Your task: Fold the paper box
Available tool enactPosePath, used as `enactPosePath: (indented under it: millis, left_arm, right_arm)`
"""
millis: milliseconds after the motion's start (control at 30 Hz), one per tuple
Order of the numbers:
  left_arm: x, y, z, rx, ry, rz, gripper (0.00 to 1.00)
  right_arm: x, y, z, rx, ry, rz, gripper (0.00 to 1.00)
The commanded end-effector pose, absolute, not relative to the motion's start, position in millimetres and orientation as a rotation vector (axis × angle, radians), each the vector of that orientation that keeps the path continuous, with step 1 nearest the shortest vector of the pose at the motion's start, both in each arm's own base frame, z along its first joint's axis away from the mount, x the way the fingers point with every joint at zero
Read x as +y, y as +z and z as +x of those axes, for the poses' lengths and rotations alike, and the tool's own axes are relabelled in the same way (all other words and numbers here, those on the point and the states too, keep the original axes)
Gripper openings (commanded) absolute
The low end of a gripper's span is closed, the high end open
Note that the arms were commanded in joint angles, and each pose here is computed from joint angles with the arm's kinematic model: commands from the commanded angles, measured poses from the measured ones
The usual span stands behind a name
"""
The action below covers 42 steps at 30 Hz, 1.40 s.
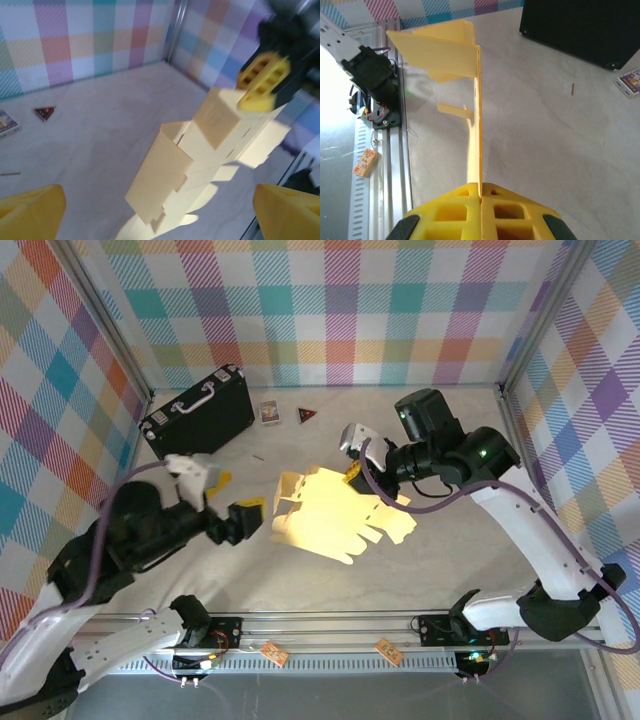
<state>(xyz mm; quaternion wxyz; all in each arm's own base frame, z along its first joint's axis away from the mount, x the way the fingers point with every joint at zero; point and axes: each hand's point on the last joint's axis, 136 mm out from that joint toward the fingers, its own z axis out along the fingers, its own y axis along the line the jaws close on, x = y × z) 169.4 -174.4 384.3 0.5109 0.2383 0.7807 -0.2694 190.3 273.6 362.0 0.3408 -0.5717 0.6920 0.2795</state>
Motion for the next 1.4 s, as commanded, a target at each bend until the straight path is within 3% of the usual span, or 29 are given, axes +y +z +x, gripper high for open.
enactPosePath:
  millis: [0,300,467,867,1100,1367]
  left_arm:
    - [-192.4,360.1,181.6,1.947,-0.514,0.778,0.97]
    - [-219.7,397.6,155.3,1.633,-0.585,1.115,1.00]
    - [-223.9,385.9,180.9,1.733,-0.418,1.194,1.00]
    - [-274.0,372.3,193.4,1.707,-0.467,1.500,0.94]
    - [-278.4,356.2,196.7,1.749,-0.481,1.505,0.80]
    - [-251.8,363.4,211.6,1.778,-0.429,1.148,0.87]
  right_arm:
    - [277.2,359.8,187.5,1.819,0.764,-1.540,0.01]
    - [280.8,337.2,190.1,1.738,0.713,-1.700,0.01]
    - [282.8,327.2,191.0,1.657,0.669,-1.750,0.00]
    - [282.6,324.3,185.4,1.558,0.651,-1.804,0.00]
    - [280.7,324.7,181.1,1.507,0.643,-1.808,0.00]
    - [278.4,331.4,188.8,1.520,0.594,-1.731,0.02]
